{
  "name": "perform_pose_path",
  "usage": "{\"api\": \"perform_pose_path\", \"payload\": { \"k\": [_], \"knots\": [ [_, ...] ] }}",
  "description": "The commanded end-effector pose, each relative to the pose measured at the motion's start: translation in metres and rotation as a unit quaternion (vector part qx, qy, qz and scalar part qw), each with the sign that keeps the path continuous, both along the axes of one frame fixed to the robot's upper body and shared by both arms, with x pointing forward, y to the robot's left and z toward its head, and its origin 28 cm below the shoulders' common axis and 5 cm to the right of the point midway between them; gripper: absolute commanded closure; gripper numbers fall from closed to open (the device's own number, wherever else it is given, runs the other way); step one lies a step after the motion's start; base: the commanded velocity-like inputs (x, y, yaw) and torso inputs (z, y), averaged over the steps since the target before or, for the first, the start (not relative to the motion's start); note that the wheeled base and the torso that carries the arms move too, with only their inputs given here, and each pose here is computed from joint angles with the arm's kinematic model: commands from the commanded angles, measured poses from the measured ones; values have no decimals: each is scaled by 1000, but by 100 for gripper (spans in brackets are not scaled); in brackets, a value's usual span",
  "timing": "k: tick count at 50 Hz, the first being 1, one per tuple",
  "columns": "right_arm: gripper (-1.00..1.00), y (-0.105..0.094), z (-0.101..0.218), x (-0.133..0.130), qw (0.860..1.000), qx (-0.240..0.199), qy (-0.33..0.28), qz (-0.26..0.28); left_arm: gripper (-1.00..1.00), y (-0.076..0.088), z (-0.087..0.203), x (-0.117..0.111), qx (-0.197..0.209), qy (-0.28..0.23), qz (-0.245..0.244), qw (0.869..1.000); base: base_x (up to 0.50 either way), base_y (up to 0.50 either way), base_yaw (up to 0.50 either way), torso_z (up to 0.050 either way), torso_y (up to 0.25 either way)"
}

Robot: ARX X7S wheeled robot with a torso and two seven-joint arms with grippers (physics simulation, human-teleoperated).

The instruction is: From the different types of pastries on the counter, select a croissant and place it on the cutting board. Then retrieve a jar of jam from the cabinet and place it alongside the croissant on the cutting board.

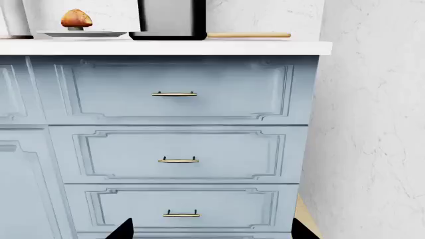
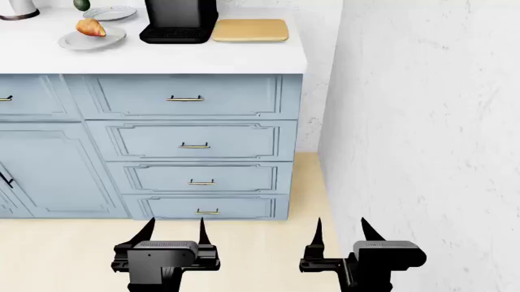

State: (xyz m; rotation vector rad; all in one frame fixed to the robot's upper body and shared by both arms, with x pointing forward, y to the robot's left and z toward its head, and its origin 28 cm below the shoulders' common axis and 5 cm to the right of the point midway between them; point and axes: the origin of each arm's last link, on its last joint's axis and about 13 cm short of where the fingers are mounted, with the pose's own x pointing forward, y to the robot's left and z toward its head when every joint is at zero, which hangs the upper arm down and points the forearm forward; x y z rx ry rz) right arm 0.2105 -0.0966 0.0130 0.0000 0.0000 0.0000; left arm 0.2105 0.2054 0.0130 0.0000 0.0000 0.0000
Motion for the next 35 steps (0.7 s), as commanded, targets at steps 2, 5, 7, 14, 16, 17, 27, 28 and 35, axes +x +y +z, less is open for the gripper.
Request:
{"api": "perform_pose_path", "payload": {
  "k": [2, 5, 7, 14, 16, 17, 27, 28, 35],
  "knots": [
    [-100, 0, 1, 1, 1000, -2, 2, -2, -100, -1, 1, 0, 2, 3, -1, 1000, 0, 0, 0, 0, 0],
    [-100, -1, 4, 1, 1000, -4, 1, -3, -100, -2, 5, 0, 2, 3, -5, 1000, 0, 0, 0, 0, 0],
    [-100, -2, 8, 2, 1000, -4, -2, -3, -100, -2, 11, 1, -1, -1, -7, 1000, 0, 0, 0, 0, 0],
    [-100, -5, 39, 6, 1000, -9, -25, -3, -100, -4, 49, 3, 15, -32, -22, 999, 0, 0, 0, 0, 0],
    [-100, -6, 49, 7, 999, -11, -32, -3, -100, -4, 63, 5, 19, -43, -24, 999, 0, 0, 0, 0, 0],
    [-100, -6, 55, 7, 999, -13, -36, -1, -100, -4, 70, 5, 22, -50, -25, 998, 0, 0, 0, 0, 0],
    [-100, -11, 128, 9, 994, -37, -97, 37, -100, 5, 137, 10, 24, -90, -33, 995, 27, 0, 0, 0, 0],
    [-100, -12, 134, 9, 993, -40, -103, 40, -100, 7, 143, 9, 24, -93, -33, 995, 305, 0, 0, 0, 0],
    [-100, -12, 176, 9, 985, -53, -149, 71, -100, 20, 177, 3, 22, -113, -28, 993, 436, 3, 0, 0, 0]
  ]
}}
